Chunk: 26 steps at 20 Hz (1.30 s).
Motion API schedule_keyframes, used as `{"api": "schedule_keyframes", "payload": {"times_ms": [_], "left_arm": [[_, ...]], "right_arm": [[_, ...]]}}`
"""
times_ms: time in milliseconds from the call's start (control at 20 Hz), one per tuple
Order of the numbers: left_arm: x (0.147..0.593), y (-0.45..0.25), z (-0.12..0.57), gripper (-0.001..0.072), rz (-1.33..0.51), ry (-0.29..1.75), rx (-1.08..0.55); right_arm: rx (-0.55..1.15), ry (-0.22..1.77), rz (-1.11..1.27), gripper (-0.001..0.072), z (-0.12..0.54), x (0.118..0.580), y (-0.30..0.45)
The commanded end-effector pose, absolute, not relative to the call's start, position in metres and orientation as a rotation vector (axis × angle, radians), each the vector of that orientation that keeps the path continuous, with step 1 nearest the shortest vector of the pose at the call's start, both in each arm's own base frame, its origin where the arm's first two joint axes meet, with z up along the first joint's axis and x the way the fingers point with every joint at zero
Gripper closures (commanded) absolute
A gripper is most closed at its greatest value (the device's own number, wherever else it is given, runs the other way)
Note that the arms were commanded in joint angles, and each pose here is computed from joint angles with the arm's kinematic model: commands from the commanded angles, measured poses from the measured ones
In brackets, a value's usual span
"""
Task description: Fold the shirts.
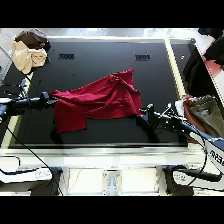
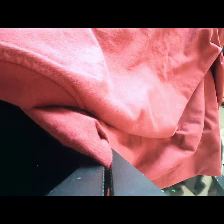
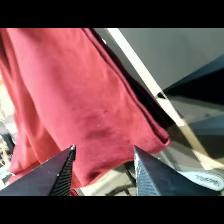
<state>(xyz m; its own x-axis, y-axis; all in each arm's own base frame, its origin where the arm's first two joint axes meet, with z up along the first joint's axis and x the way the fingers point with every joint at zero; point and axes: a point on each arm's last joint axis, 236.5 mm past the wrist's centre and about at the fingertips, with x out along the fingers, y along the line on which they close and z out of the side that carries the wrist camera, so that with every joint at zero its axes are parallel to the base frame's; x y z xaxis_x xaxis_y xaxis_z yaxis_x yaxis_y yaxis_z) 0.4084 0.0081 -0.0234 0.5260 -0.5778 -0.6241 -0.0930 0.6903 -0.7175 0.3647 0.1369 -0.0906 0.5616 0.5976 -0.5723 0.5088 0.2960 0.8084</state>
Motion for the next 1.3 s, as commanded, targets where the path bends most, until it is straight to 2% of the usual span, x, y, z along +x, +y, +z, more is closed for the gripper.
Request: {"api": "schedule_keyframes", "payload": {"times_ms": [0, 200, 350, 500, 800, 1100, 1150, 1250], "left_arm": [[0.408, 0.008, -0.023, 0.0696, -0.328, 0.993, -0.779], [0.408, 0.008, -0.023, 0.0695, -0.330, 0.994, -0.778], [0.408, 0.008, -0.023, 0.0696, -0.330, 0.994, -0.778], [0.408, 0.008, -0.023, 0.0696, -0.331, 0.994, -0.779], [0.408, 0.008, -0.023, 0.0696, -0.331, 0.994, -0.779], [0.408, 0.008, -0.023, 0.0695, -0.331, 0.994, -0.779], [0.408, 0.008, -0.023, 0.0695, -0.331, 0.994, -0.779], [0.408, 0.008, -0.023, 0.0695, -0.331, 0.994, -0.779]], "right_arm": [[1.320, 1.046, 0.128, 0.0299, -0.080, 0.367, 0.132], [1.222, 0.927, 0.187, 0.0302, -0.044, 0.370, 0.084], [1.190, 1.102, 0.074, 0.0299, -0.079, 0.334, 0.079], [1.221, 1.172, 0.058, 0.0300, -0.097, 0.321, 0.093], [1.282, 1.124, 0.062, 0.0300, -0.106, 0.340, 0.110], [1.245, 1.148, 0.100, 0.0304, -0.111, 0.360, 0.130], [1.248, 1.137, 0.083, 0.0346, -0.112, 0.365, 0.127], [1.276, 1.092, 0.059, 0.0476, -0.106, 0.378, 0.121]]}}
